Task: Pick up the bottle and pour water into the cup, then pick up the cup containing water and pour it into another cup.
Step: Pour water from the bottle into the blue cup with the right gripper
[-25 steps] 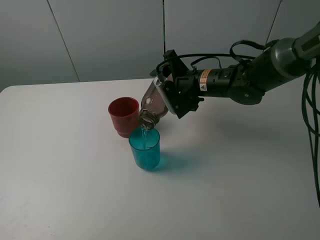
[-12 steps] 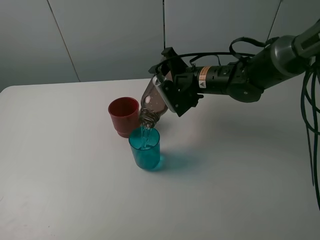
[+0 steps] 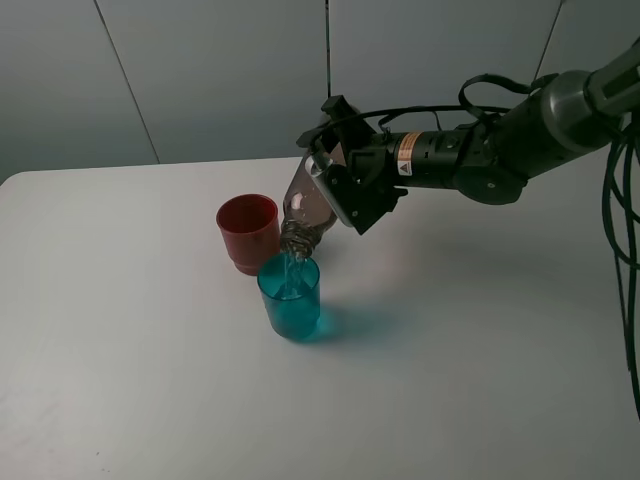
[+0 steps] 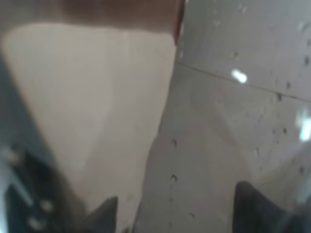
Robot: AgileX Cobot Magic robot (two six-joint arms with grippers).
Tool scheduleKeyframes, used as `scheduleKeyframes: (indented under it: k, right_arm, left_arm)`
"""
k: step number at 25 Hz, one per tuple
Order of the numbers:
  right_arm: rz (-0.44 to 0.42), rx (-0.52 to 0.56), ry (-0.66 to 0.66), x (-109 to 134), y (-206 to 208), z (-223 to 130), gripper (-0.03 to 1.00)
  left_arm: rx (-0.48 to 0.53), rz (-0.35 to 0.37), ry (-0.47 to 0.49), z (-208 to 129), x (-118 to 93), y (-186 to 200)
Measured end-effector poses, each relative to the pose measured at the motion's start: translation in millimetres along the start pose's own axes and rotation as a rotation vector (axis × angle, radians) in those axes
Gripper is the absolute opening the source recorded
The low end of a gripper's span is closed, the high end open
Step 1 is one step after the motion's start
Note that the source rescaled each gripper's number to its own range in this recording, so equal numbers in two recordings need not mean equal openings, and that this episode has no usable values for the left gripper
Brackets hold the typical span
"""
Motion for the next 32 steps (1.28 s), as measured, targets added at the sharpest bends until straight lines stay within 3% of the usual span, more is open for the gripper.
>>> scheduleKeyframes:
  k: [21, 32]
  right_arm:
    - [-0.013, 0.008, 0.075, -2.2, 0.4, -1.1, 0.01]
    - [-0.059, 0.033, 0.119, -18.0, 6.4, -8.0, 0.01]
  left_arm:
    - [0.0, 0.0, 0.0, 0.0, 0.0, 0.0]
    - [0.0, 0.0, 0.0, 0.0, 0.0, 0.0]
Point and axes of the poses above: a point on each arm's last joint axis where the gripper is mounted, y pointing back along that axis away from the gripper, x along the wrist's bending axis when the last joint is at zero, z = x × y, the point moved 3 cm from there along -y, pointing out along that axis toward the gripper, and after that the axes turned 14 degrees about y, right-handed, at the moved point
